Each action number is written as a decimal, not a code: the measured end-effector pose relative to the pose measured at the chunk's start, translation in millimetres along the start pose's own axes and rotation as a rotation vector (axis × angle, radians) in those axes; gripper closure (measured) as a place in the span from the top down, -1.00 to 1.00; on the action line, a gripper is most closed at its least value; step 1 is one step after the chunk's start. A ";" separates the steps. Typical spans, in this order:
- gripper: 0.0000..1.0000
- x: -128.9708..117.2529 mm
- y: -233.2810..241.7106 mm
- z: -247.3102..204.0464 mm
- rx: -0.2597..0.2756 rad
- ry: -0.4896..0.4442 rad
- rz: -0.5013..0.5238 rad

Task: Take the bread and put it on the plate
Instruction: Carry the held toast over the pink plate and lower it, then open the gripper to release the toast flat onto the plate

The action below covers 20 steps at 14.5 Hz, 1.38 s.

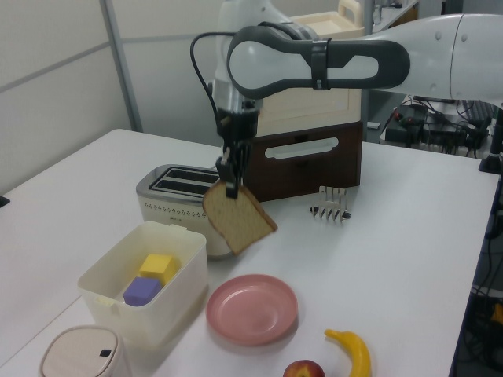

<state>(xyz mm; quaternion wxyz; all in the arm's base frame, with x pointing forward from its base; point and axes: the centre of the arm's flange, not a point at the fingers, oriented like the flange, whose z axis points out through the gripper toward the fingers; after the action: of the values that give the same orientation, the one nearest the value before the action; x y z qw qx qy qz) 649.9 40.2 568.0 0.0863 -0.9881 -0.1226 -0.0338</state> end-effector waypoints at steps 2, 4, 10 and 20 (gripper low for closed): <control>-0.77 -4.6 -4.0 18.1 0.051 -0.067 -0.064; -0.77 -6.9 -3.4 38.2 0.078 -0.123 -0.119; -0.57 3.0 -1.3 124.1 0.129 -0.255 -0.152; 1.00 7.7 9.4 140.3 -0.057 -0.329 -0.204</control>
<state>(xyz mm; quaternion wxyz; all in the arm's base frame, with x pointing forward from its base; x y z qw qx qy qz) 666.1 58.2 429.3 0.0331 -0.9648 -0.2337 0.1162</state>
